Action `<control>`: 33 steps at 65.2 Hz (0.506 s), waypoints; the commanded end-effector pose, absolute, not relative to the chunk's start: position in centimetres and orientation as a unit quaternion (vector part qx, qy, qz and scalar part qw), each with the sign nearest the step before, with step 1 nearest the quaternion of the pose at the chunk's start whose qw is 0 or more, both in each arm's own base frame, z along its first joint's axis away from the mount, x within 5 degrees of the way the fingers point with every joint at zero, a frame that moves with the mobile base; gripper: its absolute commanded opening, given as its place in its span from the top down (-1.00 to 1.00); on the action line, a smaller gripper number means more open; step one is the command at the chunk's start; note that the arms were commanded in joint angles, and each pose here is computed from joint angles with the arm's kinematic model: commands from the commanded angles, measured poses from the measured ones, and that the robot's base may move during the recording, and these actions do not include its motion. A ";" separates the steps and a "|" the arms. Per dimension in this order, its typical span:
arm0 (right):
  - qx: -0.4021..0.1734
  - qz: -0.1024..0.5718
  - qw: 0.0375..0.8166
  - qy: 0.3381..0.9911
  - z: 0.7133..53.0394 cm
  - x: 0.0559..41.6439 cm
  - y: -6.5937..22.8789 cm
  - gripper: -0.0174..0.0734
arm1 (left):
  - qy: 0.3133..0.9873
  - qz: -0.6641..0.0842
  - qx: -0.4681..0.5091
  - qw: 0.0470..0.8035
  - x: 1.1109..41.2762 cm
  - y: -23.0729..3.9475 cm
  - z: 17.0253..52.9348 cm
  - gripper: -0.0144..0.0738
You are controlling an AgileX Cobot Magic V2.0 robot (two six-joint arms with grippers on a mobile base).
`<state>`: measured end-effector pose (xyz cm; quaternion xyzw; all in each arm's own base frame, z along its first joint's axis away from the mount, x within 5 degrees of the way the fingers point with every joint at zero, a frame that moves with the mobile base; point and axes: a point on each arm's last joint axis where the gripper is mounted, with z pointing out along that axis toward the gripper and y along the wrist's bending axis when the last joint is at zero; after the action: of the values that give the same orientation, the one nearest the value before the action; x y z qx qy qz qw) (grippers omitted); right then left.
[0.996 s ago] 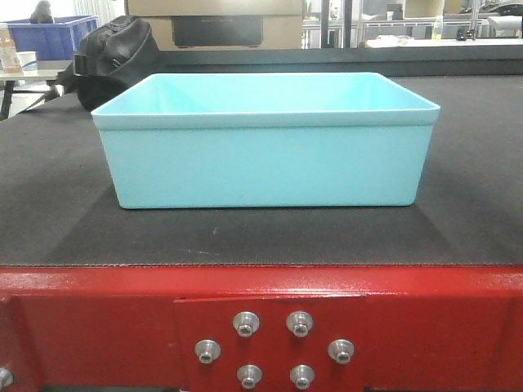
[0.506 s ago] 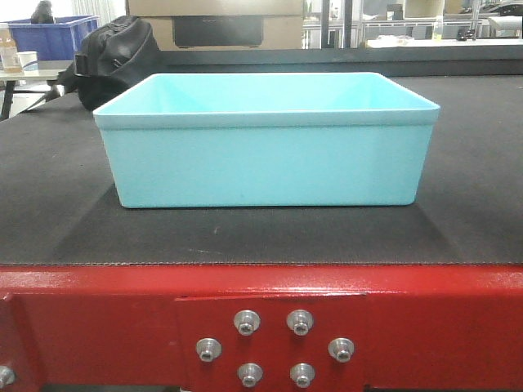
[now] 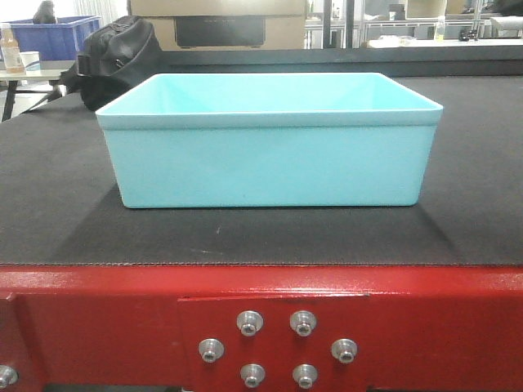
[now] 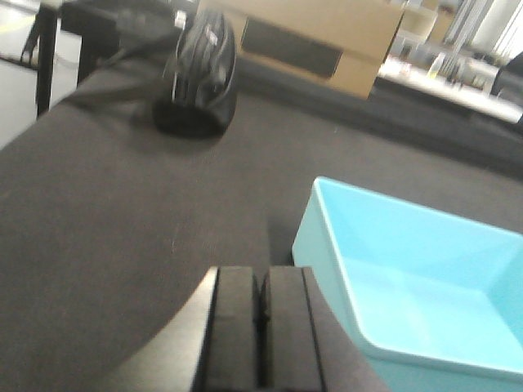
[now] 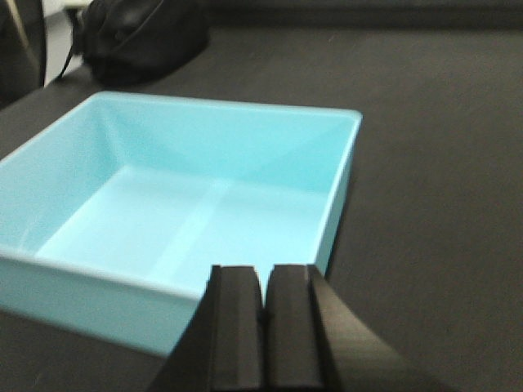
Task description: Fetch blue bin and place on conveyor start
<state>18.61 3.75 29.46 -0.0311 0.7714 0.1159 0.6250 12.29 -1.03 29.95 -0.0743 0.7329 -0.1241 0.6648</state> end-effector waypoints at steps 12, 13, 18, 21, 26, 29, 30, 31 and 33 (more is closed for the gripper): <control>0.045 0.081 0.702 0.706 31.2 19.0 -0.1 0.98 | 0.677 -0.121 -0.071 0.722 8.4 -0.5 31.2 0.92; 0.048 0.077 0.699 0.709 31.1 19.0 -0.2 0.98 | 0.675 -0.122 -0.071 0.724 8.3 -0.5 31.3 0.92; 0.044 0.070 0.701 0.709 31.4 18.5 -0.2 0.98 | 0.667 -0.122 -0.071 0.732 7.7 -0.4 31.5 0.92; 0.033 0.065 0.711 0.699 31.9 17.9 -0.2 0.98 | 0.668 -0.120 -0.074 0.731 7.5 -0.3 31.4 0.92; 0.013 0.052 0.731 0.680 33.0 16.5 0.0 0.98 | 0.681 -0.112 -0.080 0.720 7.5 -0.2 31.1 0.92; 0.018 0.041 0.734 0.678 33.5 15.3 -0.1 0.98 | 0.689 -0.107 -0.084 0.712 7.5 -0.1 30.9 0.92; 0.022 0.037 0.732 0.680 33.5 14.9 -0.2 0.98 | 0.691 -0.106 -0.085 0.710 7.5 -0.1 30.8 0.92; 0.026 0.032 0.732 0.680 33.7 14.3 -0.3 0.98 | 0.692 -0.105 -0.086 0.709 7.5 -0.1 30.8 0.92; 0.040 0.017 0.716 0.697 33.4 13.6 -0.6 0.98 | 0.694 -0.104 -0.088 0.707 7.5 -0.1 30.7 0.92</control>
<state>15.47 -0.14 33.09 0.0254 0.6874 0.0444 0.7245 7.61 -0.17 30.95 -0.0839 0.6874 -0.1110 0.7128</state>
